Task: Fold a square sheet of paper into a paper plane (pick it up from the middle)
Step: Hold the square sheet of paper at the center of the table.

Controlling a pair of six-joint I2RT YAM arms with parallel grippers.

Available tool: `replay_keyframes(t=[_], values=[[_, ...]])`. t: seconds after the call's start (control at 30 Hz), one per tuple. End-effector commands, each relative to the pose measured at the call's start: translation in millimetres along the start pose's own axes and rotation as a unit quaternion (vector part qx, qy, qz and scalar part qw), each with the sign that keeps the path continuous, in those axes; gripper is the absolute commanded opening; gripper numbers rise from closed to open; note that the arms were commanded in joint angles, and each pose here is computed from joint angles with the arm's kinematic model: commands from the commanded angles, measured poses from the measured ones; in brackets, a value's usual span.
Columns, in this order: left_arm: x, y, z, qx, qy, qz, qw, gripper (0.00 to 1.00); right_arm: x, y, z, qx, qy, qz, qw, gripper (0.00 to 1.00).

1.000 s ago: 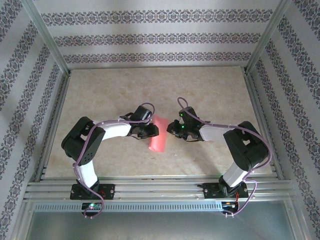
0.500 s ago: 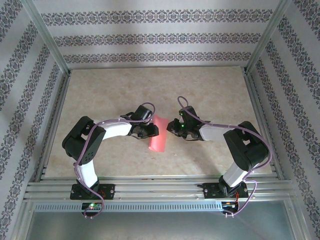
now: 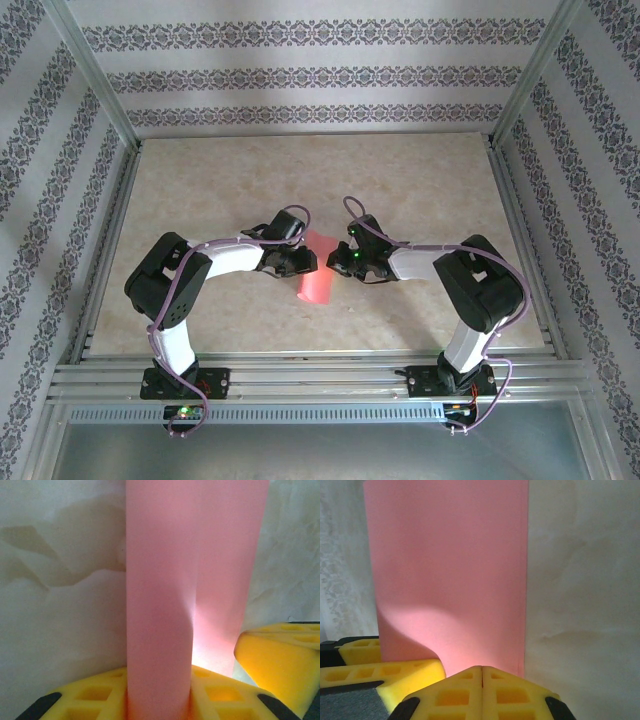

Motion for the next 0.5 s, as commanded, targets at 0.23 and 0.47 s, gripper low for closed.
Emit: replay_keyframes(t=[0.23,0.47], values=[[55,-50,19,0.08,0.099,-0.028,0.991,0.31,-23,-7,12,0.018,-0.045,0.012,0.999,0.01],[57,-51,19,0.083,0.104,-0.028,0.991,0.32,-28,-6,11,0.014,-0.055,0.013,0.998,0.0]])
Point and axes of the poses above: each hand's point on the last joint's axis, 136 mm out from that joint toward the fingers, its own z axis out along the fingers, its own x axis along the line the jaws close on, y = z × x, the point moved 1 cm from there along -z, back along the fingers, and after that the axes turned 14 degrees about z, right-handed, at the moved point
